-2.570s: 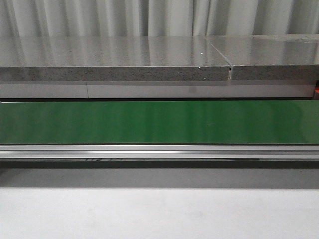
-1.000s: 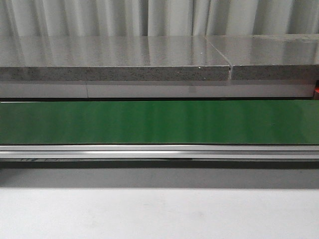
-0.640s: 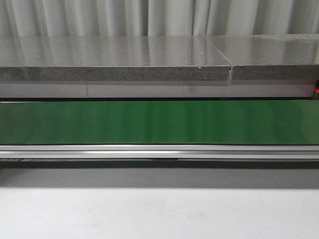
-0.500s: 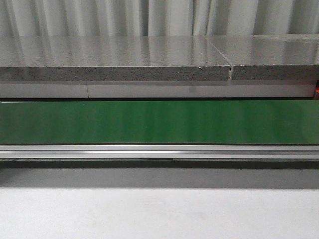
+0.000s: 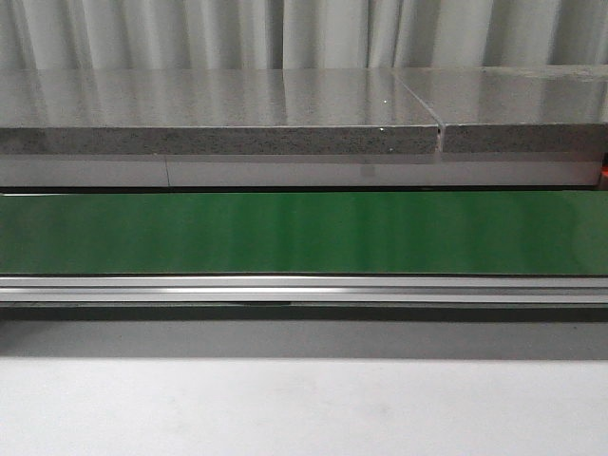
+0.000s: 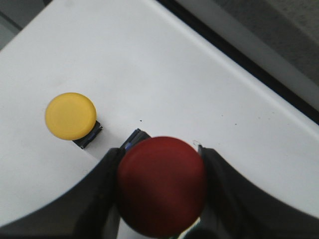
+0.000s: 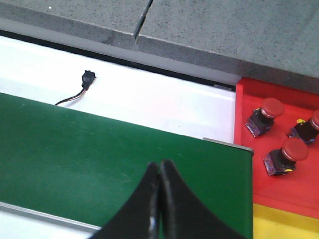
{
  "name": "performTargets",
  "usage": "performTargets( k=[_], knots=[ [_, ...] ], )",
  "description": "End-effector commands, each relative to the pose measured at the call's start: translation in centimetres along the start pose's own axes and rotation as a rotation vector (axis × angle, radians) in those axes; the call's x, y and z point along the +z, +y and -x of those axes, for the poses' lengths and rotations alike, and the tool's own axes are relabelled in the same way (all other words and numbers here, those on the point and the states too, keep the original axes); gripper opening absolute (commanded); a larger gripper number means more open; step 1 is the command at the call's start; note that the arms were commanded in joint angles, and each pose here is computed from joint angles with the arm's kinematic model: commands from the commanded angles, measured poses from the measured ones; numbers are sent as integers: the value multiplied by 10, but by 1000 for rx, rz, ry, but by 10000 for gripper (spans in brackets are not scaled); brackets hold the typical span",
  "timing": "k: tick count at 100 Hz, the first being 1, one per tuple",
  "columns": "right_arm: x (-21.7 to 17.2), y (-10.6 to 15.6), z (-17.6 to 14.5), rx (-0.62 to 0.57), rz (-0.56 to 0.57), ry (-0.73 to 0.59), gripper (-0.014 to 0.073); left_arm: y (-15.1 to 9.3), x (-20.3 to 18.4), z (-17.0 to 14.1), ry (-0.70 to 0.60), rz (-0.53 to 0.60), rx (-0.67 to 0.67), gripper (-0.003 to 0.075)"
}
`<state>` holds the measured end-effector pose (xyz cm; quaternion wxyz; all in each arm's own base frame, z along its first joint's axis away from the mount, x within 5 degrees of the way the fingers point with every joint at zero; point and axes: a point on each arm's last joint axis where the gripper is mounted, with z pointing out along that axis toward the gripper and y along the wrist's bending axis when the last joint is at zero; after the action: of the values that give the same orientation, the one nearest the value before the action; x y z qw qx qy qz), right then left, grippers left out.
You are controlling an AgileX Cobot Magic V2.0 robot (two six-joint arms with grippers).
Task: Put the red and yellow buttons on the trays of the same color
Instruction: 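Move the left gripper over another red button beside the belt, then grasp the red button with the left gripper and set it on the belt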
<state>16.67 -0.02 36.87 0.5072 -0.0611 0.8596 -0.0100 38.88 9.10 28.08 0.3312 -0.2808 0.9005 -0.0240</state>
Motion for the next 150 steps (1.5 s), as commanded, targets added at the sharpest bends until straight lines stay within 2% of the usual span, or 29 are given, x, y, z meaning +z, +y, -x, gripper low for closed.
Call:
performTargets(
  k=[1, 16, 30, 70, 114, 121, 126, 134, 135, 141, 150],
  knots=[
    [-7, -2, 13, -6, -21, -91, -68, -17, -54, 13, -113, -62, 73, -19],
    [-7, -2, 13, -6, -21, -91, -68, -33, -80, -3, -75, -89, 159, -19],
    [-7, -2, 13, -6, -21, -91, -68, -41, -83, -24, -53, -114, 195, -19],
    [-7, -2, 13, -6, -21, -91, -68, -36, -59, -60, 71, -142, 139, -19],
    [-7, -2, 13, -6, -21, -91, -68, -30, -50, -74, 111, -129, 174, -7],
    [-7, -2, 13, -6, -21, -91, -68, -31, -50, -75, 115, -141, 186, 48],
    [-7, -2, 13, -6, -21, -91, -68, -32, -50, -75, 119, -150, 196, 114],
    [-7, -2, 13, -6, -21, -91, -68, -32, -50, -76, 127, -155, 208, 295],
    [-7, -2, 13, -6, -21, -91, -68, -32, -50, -76, 127, -155, 207, 295],
    [-7, -2, 13, -6, -21, -91, -68, -32, -50, -76, 131, -156, 209, 448],
    [-7, -2, 13, -6, -21, -91, -68, -32, -50, -77, 143, -159, 222, 580]
  ],
)
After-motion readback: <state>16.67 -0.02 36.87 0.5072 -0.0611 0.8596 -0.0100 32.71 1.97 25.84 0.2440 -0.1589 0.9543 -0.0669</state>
